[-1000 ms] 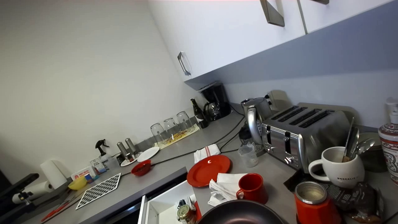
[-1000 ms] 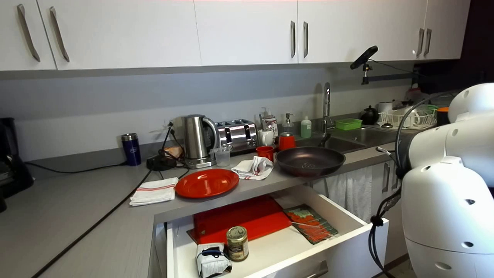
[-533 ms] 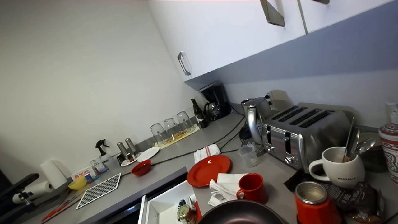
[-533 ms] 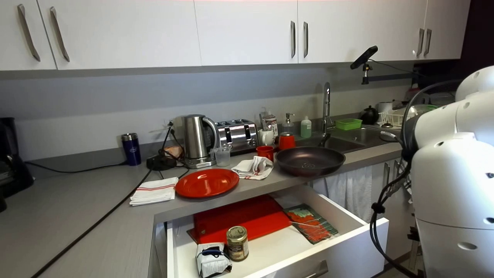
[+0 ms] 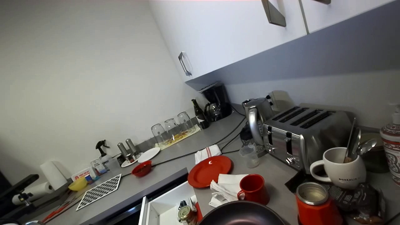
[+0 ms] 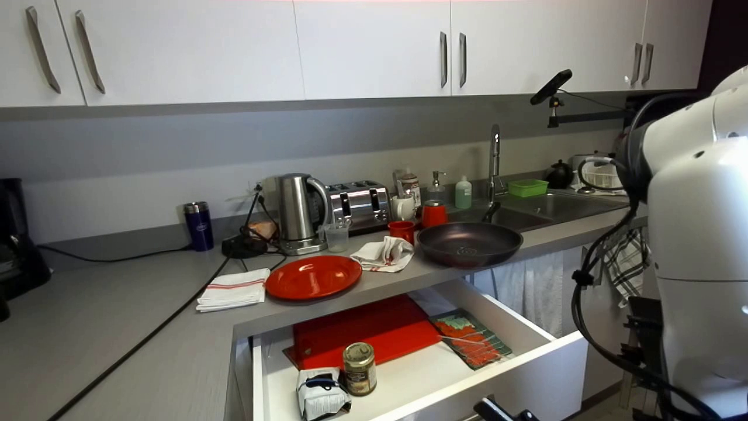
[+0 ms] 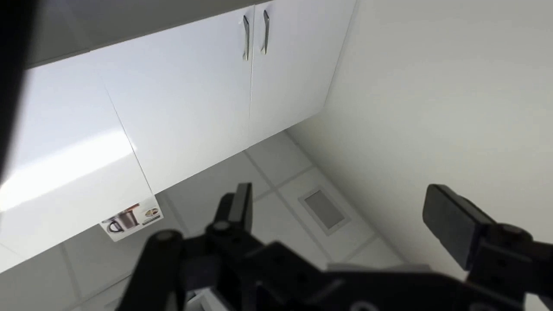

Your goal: Open the first top drawer

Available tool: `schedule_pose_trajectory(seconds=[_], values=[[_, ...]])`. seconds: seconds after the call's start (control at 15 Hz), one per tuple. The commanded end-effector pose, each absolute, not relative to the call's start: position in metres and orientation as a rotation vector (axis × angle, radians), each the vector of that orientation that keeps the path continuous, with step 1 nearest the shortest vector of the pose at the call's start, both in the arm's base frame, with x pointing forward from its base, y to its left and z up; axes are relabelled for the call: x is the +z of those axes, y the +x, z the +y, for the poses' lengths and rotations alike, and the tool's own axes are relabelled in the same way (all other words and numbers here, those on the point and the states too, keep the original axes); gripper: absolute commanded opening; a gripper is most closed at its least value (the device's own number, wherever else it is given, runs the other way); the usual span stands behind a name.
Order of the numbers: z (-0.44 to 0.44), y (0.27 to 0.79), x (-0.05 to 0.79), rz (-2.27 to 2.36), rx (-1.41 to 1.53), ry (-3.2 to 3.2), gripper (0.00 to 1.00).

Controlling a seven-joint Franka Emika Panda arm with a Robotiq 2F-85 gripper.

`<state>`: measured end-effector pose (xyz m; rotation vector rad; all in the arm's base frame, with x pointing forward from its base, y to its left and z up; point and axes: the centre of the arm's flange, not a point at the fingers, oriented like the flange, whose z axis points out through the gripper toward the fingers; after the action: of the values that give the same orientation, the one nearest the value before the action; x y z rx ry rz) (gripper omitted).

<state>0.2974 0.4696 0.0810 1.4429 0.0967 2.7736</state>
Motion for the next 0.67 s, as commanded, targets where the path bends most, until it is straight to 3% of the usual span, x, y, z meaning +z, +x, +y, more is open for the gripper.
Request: schedule_pose_trajectory(seconds=[0.0, 0.6], values=[[0.446, 0.285, 0.122, 0.029, 2.980, 1.470, 1.00], [0.488, 0.207, 0.235, -0.212, 3.258, 1.563, 1.00]])
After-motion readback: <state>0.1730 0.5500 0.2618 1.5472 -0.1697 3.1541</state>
